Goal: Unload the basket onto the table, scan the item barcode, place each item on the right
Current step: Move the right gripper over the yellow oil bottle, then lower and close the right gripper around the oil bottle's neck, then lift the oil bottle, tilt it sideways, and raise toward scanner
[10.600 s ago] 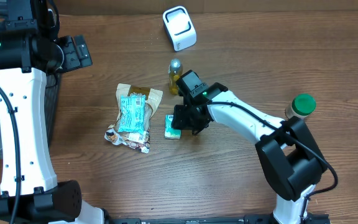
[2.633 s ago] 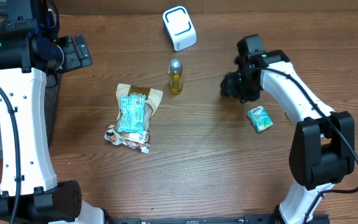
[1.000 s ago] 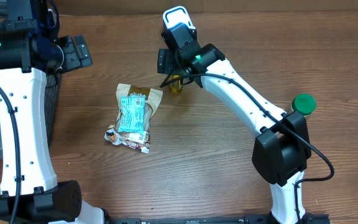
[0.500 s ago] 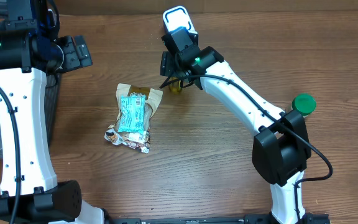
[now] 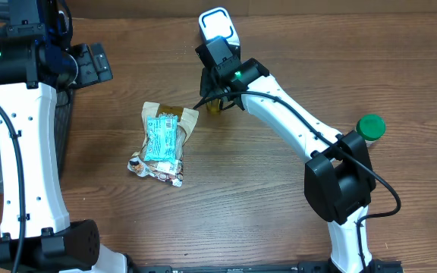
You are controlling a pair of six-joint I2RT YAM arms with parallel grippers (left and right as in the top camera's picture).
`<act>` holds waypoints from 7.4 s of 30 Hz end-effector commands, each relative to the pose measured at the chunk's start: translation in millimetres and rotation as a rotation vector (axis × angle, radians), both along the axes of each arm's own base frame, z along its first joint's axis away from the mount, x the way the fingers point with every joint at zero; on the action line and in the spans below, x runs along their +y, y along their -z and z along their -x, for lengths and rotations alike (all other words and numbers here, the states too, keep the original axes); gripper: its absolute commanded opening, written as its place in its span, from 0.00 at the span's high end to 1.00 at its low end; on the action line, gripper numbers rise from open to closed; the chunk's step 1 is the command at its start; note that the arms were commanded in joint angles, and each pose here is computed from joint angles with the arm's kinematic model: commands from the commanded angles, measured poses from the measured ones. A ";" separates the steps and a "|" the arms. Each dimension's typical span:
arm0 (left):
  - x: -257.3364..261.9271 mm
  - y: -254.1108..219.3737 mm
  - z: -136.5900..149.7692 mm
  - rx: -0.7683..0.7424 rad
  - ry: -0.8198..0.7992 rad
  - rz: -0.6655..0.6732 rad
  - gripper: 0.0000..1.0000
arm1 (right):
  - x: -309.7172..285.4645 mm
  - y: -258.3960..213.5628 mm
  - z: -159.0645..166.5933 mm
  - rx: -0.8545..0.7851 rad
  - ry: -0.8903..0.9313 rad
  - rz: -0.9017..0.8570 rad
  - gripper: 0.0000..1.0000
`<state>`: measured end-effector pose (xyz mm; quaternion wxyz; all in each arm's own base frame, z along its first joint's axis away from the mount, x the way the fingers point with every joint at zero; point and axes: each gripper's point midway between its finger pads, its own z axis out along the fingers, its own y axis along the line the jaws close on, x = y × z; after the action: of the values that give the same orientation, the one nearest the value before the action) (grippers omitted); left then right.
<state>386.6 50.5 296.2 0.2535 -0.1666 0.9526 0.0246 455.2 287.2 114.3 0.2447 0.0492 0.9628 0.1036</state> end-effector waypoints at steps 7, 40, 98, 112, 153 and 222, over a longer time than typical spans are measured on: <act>-1.7 2.4 -2.8 0.005 0.009 -0.006 0.00 | -18.3 -19.4 8.8 0.009 0.016 0.026 0.58; -1.6 3.5 -3.3 0.008 0.009 -0.006 0.00 | -39.5 -25.1 69.3 0.194 -0.014 0.113 0.53; -4.1 3.5 -3.7 0.008 0.015 -0.006 0.01 | -43.4 1.1 66.4 0.390 -0.241 0.208 0.40; -4.1 3.5 -3.6 0.008 0.015 -0.006 0.01 | -54.4 1.0 84.1 0.468 -0.214 0.236 0.65; -4.1 3.5 -3.7 0.008 0.015 -0.006 0.00 | -57.3 1.9 93.6 0.497 -0.195 0.223 0.36; -4.1 3.5 -3.7 0.008 0.015 -0.006 0.00 | -80.9 -215.1 238.8 0.193 -0.817 -0.660 0.71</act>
<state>387.7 48.1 294.5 0.2514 -0.1637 0.9537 0.0239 227.9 198.2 329.2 0.0728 -0.2218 0.8660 0.4421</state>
